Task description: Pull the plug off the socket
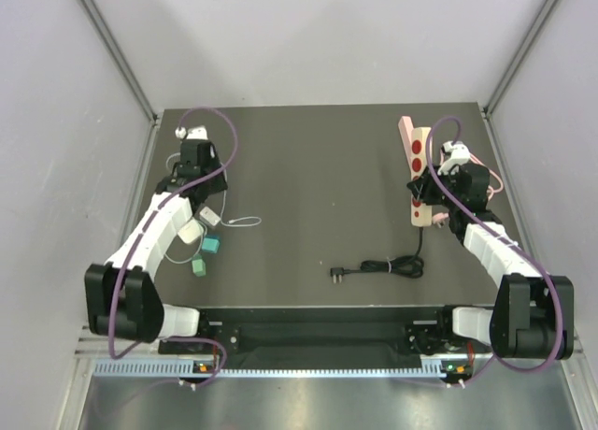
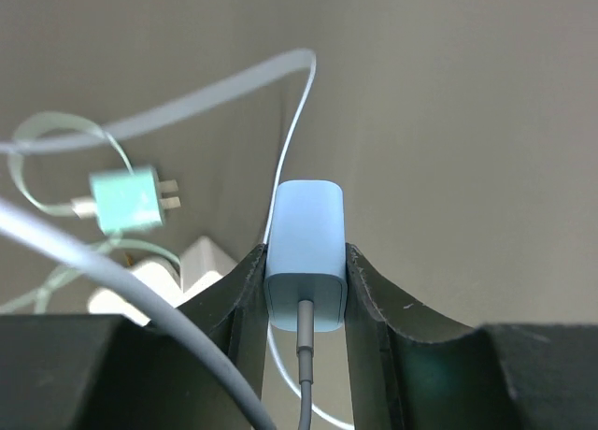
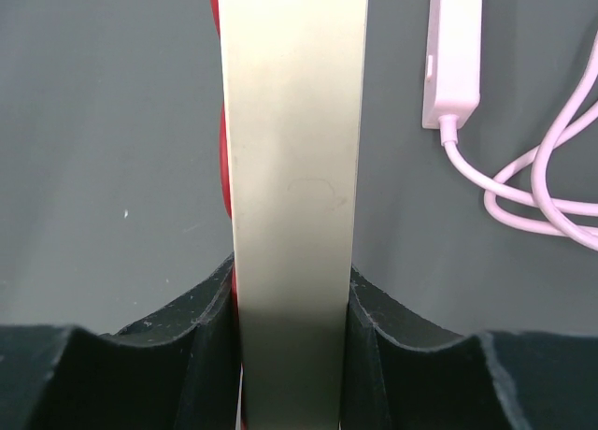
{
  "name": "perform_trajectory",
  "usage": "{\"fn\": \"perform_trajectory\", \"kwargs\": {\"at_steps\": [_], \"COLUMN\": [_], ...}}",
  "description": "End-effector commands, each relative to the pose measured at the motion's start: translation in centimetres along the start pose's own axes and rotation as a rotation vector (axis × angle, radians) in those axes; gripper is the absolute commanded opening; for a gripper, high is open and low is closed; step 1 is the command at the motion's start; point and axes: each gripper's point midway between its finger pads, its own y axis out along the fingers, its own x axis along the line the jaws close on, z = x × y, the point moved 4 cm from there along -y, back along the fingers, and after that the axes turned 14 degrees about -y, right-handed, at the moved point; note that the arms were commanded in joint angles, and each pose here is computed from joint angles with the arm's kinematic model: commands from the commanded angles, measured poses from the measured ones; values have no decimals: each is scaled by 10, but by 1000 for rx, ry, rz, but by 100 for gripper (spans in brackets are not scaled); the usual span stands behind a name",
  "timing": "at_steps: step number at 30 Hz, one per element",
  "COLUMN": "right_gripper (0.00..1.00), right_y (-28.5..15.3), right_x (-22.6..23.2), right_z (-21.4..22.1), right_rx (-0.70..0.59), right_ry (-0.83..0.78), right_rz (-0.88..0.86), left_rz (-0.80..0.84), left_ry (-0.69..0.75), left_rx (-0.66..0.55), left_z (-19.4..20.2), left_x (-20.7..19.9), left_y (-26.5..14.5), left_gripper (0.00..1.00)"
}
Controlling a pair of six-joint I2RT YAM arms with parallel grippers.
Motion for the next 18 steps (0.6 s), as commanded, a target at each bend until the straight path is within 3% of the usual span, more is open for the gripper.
{"fn": "perform_trajectory", "kwargs": {"at_steps": [1,7,18], "right_gripper": [0,0,0], "right_y": [2,2,2], "right_x": [-5,-4,-4], "right_z": [-27,-27,-28], "right_rx": [-107,-108,-110], "right_ry": [-41,-41,-38], "right_rz": [1,-8,-14], "left_rz": [63,43,-50], "left_ry": [-148,-222,-216], "left_rx": [66,118,233], "left_z": [15,30,49], "left_x": [3,20,41], "left_y": [22,53,104], "left_gripper": [1,10,12]}}
